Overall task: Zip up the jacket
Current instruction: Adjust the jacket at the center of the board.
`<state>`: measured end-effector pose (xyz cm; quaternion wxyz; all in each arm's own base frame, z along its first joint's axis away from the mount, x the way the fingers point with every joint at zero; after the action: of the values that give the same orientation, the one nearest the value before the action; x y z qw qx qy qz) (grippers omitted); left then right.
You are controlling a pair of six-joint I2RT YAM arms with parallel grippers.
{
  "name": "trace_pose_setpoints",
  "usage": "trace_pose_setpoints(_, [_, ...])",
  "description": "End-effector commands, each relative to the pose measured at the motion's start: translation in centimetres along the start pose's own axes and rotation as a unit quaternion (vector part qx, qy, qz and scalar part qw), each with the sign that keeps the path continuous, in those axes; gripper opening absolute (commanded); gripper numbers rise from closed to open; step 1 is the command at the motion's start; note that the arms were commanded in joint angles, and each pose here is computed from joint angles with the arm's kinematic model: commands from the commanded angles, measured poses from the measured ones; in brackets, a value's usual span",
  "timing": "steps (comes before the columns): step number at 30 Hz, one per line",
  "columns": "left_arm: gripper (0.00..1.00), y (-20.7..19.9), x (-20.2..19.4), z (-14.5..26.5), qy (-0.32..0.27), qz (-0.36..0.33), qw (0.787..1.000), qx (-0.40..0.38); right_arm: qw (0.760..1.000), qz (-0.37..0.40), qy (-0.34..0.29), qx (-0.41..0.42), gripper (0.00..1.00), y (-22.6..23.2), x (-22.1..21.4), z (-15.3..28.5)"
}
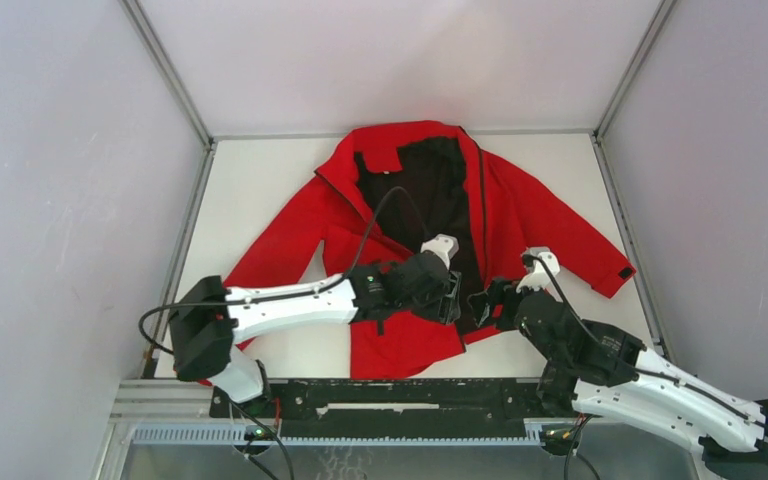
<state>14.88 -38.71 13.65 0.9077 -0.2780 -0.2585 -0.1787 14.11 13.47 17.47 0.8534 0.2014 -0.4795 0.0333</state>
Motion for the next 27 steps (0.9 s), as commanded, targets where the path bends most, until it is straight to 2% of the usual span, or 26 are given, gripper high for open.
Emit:
trace_pose_setpoints(1, [0.60, -1.4, 2.2, 3.6, -0.060, 0.009, 0.997, -0.049, 0.999, -0.015, -0.023, -0.018, 0.76, -0.1, 1.2, -0.1])
trace_pose_setpoints(3, [0.64, -0.7, 1.6, 4.0, -0.062, 0.013, 0.997, -0.045, 0.999, -0.011, -0.023, -0.022, 0.76, 0.0, 1.3, -0.4])
trace_pose_setpoints(11, [0.68, 3.0, -0.2, 5.3, -0.094, 0.044, 0.994, -0.018, 0.998, -0.004, -0.008, -0.060, 0.77, -1.1, 0.9, -1.5])
trace_pose_setpoints(21, [0.65, 4.4, -3.6, 0.7, -0.031, 0.072, 0.996, -0.037, 0.993, -0.035, 0.031, -0.108, 0.76, -3.7, 0.3, -4.1])
trace_pose_setpoints(27, [0.61, 7.4, -6.0, -2.3, 0.008, 0.108, 0.994, -0.016, 0.993, -0.039, 0.045, -0.104, 0.76, -3.8, -0.7, -5.1])
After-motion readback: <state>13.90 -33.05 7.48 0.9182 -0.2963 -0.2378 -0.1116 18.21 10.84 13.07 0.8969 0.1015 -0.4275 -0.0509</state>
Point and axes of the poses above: each gripper's point midway between its finger pads, its own z axis back along the fingers, its own y axis along the line the jaws close on, x = y × z, the point moved 2 cm from there along z, back along the fingers, and after that the axes turned 2 degrees about z, right-handed, at the moved point
